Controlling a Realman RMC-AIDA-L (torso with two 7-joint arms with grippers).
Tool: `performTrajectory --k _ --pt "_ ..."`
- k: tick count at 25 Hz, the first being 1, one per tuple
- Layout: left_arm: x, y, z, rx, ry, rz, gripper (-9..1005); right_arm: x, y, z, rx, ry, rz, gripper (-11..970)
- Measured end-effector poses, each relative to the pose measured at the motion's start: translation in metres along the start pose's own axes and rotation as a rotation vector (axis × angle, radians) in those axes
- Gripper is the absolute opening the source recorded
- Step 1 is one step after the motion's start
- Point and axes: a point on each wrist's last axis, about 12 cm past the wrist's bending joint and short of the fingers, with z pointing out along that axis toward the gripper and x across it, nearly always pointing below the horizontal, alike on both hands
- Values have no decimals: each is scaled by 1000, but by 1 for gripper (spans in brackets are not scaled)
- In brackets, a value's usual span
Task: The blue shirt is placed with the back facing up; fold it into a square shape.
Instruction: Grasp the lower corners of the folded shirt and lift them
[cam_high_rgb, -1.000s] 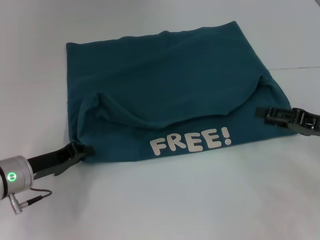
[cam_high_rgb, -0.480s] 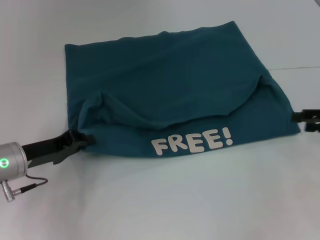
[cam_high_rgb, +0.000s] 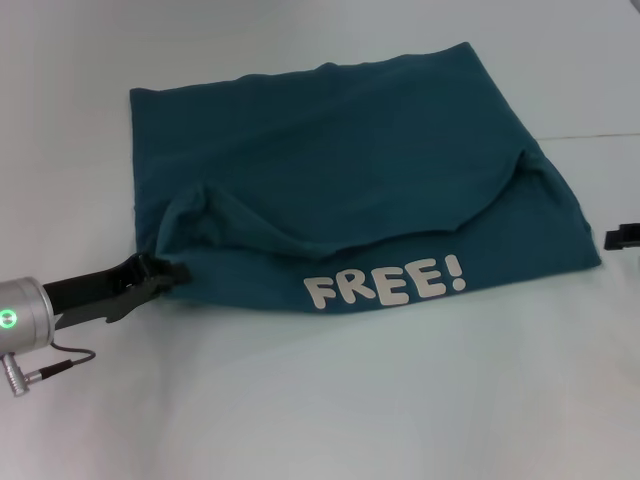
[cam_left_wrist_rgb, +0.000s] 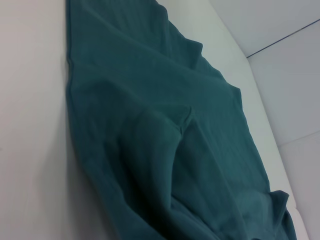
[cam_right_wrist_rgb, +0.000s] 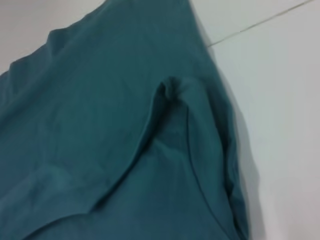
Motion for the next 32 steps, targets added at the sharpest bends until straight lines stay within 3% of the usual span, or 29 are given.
performTrajectory --k 12,32 --pt "2 0 1 2 2 -3 13 -7 19 30 8 -14 23 702" --pt "1 1 1 -5 -5 -1 13 -12 26 42 95 -28 -125 702"
